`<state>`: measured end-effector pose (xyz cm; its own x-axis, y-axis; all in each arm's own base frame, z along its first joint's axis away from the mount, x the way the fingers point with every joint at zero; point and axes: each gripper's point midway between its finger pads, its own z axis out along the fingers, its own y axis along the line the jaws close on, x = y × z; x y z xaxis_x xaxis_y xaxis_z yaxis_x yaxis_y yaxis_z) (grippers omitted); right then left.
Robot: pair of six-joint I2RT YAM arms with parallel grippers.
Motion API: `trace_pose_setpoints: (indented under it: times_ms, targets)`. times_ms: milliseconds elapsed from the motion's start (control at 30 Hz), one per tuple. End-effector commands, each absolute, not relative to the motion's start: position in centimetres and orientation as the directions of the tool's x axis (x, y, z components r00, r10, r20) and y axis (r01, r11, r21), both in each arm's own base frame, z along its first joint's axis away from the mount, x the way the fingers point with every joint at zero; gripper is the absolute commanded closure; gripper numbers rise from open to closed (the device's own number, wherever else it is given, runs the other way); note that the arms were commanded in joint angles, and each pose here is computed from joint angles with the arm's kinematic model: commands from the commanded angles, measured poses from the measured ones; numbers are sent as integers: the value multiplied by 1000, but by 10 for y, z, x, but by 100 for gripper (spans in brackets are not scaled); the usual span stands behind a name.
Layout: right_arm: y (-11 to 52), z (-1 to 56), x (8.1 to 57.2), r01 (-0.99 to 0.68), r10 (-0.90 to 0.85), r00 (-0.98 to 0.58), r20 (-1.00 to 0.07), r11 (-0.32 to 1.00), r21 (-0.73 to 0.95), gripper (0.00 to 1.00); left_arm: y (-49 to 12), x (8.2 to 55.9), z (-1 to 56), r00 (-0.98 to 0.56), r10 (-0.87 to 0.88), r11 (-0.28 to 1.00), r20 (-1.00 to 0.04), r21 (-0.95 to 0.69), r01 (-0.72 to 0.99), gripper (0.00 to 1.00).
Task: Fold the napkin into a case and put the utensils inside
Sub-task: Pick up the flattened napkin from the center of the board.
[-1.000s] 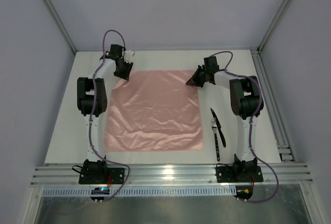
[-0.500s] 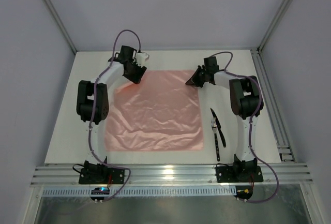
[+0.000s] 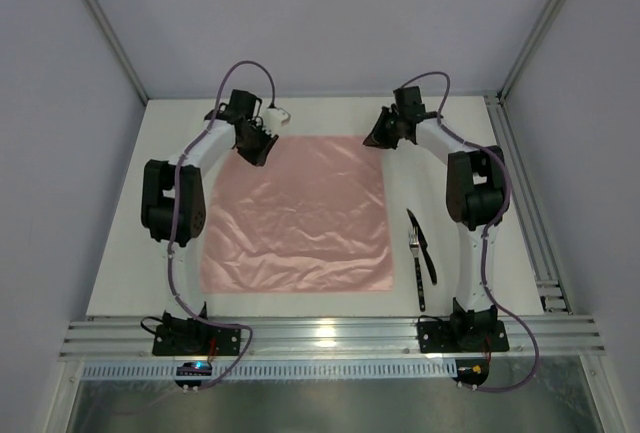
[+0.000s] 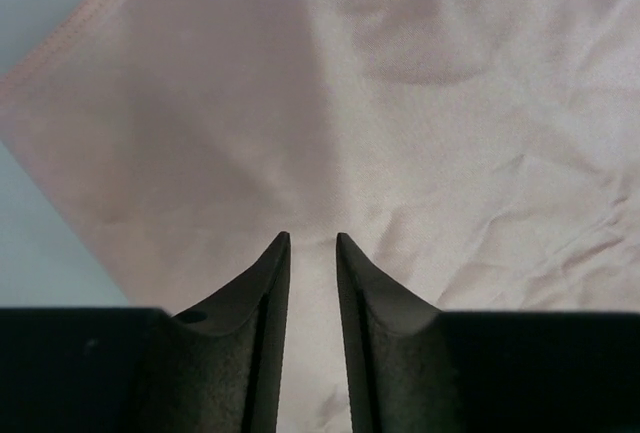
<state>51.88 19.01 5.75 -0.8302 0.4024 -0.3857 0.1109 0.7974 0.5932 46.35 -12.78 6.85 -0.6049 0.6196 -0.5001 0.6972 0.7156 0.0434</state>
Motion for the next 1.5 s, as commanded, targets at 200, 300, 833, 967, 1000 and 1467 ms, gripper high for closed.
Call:
trace_pose_setpoints:
  times_ms: [200, 300, 833, 967, 1000, 1467]
  targets:
    - [115, 81, 592, 127, 245, -773, -585, 963, 237, 62, -43, 559, 128, -686, 306, 940, -660, 93, 330, 54]
    - [124, 57, 596, 100, 229, -806, -546, 961, 256, 57, -39, 572, 102, -718, 299, 934, -629, 37, 356, 45]
    - [151, 6, 556, -19, 59, -904, -423, 984, 178, 57, -58, 570, 60, -721, 319, 895, -615, -53, 442, 44]
    - [159, -4, 542, -75, -18, -919, -394, 989, 131, 65, -58, 570, 59, -716, 319, 895, -620, -51, 443, 62]
    - [160, -5, 540, -82, -31, -920, -392, 990, 114, 70, -60, 570, 60, -713, 320, 893, -623, -52, 446, 66]
    - [166, 116, 554, -151, -13, -745, -667, 977, 150, 96, -65, 559, 113, -605, 363, 859, -708, 4, 511, 100]
